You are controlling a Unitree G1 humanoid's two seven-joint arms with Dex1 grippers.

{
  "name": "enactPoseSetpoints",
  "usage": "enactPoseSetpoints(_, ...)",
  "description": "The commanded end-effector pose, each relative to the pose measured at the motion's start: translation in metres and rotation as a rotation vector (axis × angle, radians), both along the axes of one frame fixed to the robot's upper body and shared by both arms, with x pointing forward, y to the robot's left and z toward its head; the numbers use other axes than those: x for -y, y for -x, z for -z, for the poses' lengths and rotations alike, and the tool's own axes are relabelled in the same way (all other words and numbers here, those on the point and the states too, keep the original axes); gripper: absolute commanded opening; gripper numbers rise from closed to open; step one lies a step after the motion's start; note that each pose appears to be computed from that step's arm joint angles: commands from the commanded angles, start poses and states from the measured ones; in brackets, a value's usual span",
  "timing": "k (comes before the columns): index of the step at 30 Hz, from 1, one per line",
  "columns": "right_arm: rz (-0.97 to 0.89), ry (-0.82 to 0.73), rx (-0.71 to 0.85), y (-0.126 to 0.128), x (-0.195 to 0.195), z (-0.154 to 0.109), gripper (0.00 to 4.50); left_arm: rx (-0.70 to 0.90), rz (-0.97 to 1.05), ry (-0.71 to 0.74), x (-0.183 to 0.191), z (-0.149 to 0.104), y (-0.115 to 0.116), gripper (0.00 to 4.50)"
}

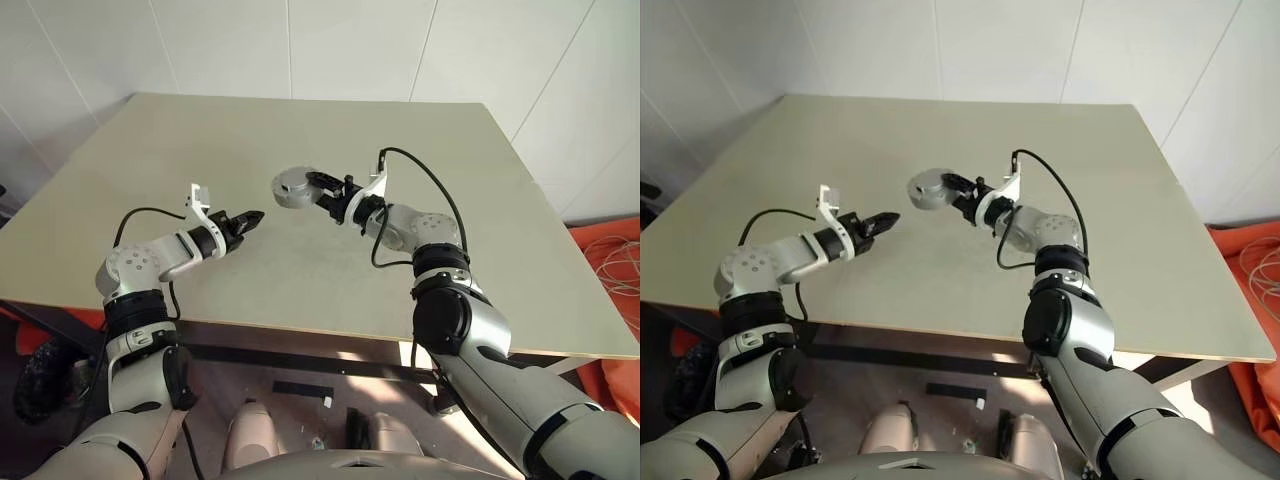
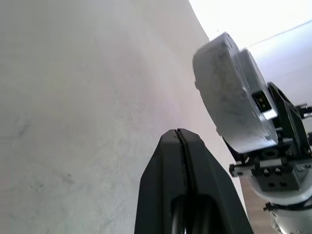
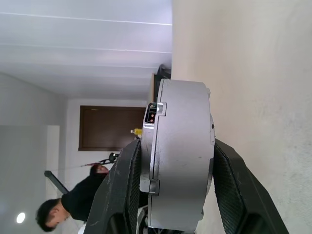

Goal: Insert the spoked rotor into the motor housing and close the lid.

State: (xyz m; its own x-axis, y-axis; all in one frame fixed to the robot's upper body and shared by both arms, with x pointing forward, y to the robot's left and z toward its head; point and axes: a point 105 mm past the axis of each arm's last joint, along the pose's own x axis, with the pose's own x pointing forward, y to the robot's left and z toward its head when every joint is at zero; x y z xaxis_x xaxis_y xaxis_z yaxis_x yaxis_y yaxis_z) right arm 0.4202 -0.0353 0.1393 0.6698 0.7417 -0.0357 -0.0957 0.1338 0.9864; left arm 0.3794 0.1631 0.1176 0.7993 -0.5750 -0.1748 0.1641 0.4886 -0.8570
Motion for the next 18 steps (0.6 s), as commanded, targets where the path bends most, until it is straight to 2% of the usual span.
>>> enactPoseSetpoints(1, -0.046, -0.097, 0.137, 0.003, -0.004, -0.042, 2.06, 0.035, -0.069, 0.062, -0.009, -0.017, -0.008, 0.0)
enactPoseSetpoints(5, -0.038, -0.088, 0.14, 0.004, -0.002, -0.042, 2.06, 0.03, -0.061, 0.063, -0.007, -0.018, -0.006, 0.0)
enactPoseSetpoints(8, -0.028, -0.088, 0.134, 0.003, 0.0, -0.041, 2.06, 0.03, -0.026, 0.069, -0.003, -0.017, -0.002, 0.52)
enactPoseSetpoints(18, -0.03, -0.093, 0.134, 0.003, 0.001, -0.045, 2.06, 0.093, 0.035, 0.088, 0.008, -0.027, 0.002, 3.67)
